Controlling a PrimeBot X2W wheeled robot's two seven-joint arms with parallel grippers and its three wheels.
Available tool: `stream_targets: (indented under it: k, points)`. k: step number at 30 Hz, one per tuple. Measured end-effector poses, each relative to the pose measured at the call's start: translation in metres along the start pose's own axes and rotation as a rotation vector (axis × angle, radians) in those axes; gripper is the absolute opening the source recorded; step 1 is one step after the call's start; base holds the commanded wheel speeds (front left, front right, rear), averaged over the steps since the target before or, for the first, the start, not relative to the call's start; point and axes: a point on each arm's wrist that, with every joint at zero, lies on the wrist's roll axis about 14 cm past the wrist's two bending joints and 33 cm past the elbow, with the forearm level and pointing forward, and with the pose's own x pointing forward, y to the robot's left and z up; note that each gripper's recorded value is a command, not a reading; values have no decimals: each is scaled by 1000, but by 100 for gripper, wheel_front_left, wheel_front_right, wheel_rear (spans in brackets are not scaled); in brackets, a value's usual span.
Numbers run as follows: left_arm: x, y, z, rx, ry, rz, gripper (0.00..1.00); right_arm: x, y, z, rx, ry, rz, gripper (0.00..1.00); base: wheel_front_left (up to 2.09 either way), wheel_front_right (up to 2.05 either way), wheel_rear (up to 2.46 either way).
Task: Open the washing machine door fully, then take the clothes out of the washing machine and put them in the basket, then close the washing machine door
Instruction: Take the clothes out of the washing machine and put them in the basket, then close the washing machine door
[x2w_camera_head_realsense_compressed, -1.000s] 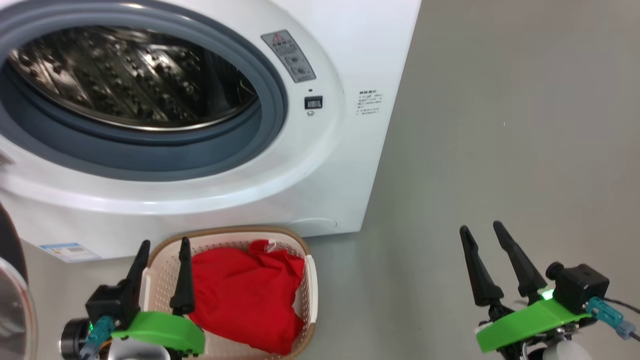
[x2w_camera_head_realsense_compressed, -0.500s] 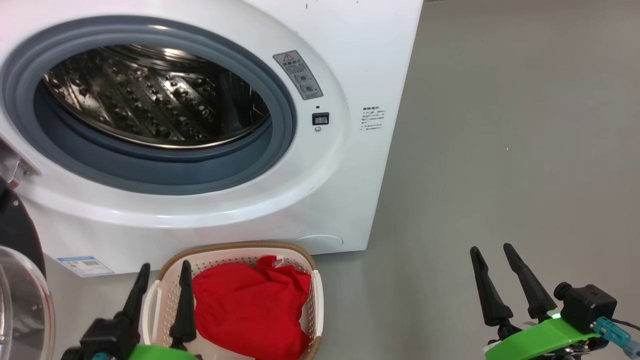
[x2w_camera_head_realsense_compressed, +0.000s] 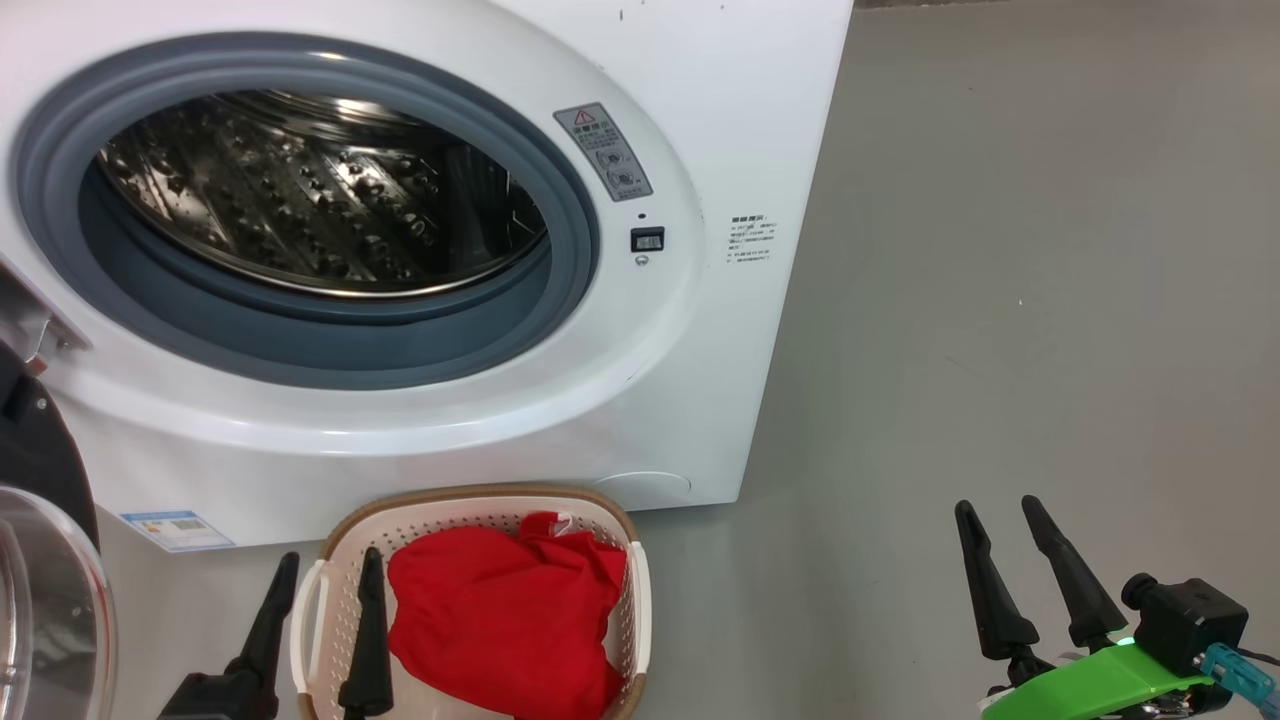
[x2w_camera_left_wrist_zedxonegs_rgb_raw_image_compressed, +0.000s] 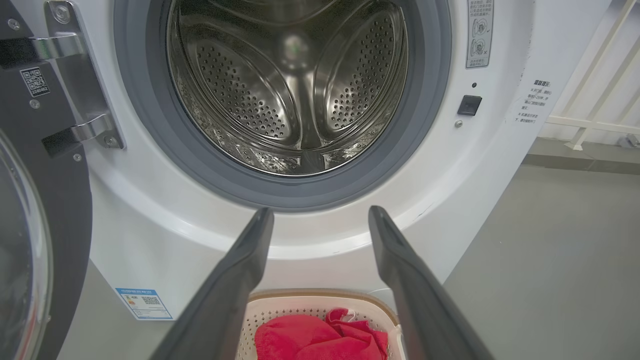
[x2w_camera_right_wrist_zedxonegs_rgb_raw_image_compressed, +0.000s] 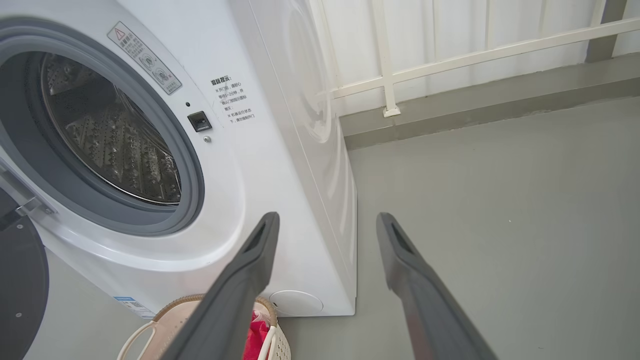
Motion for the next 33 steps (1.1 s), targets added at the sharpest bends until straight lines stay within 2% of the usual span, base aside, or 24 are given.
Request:
stream_targets:
  k: [18,33]
  points:
    - [1,0,2,2,-8,6,100,0,-1,0,2,-1,-5,100,-9,9,0]
    - [0,-1,6,2,-18,3,100,-1,2,2,8,-10,1,100,-133,133,0]
